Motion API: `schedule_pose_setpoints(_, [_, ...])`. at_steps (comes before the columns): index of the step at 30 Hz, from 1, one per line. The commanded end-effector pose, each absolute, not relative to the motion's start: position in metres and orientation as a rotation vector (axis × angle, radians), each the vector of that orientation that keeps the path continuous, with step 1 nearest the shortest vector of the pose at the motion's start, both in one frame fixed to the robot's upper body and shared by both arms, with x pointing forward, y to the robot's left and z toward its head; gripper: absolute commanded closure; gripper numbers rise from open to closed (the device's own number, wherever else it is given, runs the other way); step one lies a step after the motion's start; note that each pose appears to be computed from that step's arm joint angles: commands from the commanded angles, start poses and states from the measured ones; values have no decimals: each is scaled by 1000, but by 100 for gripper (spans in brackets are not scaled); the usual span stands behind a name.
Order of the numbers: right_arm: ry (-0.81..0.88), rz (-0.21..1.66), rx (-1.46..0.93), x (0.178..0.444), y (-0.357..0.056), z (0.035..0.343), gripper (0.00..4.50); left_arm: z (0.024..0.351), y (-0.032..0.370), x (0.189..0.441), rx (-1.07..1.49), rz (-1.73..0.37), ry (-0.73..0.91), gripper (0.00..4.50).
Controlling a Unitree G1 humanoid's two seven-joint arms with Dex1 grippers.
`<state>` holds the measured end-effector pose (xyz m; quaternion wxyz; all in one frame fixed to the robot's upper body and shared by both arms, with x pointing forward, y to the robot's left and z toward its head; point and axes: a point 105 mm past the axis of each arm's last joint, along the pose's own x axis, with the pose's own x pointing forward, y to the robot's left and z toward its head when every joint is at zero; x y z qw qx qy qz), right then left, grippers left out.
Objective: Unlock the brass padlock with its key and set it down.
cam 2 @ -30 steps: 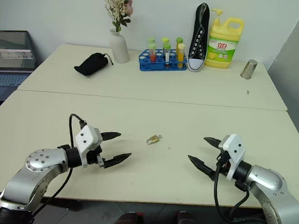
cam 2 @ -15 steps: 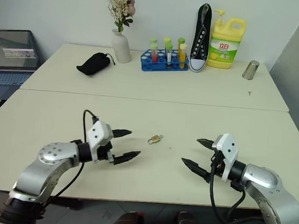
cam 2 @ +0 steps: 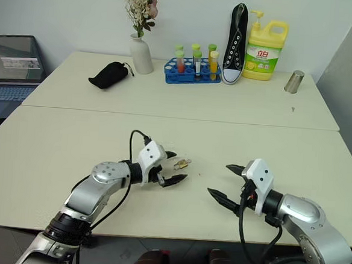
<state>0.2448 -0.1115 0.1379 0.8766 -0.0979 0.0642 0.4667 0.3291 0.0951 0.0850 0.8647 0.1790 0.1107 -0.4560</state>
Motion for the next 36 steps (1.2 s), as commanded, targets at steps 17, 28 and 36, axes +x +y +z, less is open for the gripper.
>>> schedule_pose_setpoints(17, [54, 1001, -234, 237, -100, 158, 0, 76, 91, 346, 389, -939, 350, 20])
schedule_pose_setpoints(28, [42, 997, -227, 238, -98, 159, 0, 65, 95, 345, 464, -953, 395, 342])
schedule_pose_setpoints(36, [35, 973, -239, 239, -102, 159, 0, 85, 76, 326, 483, -1150, 240, 352])
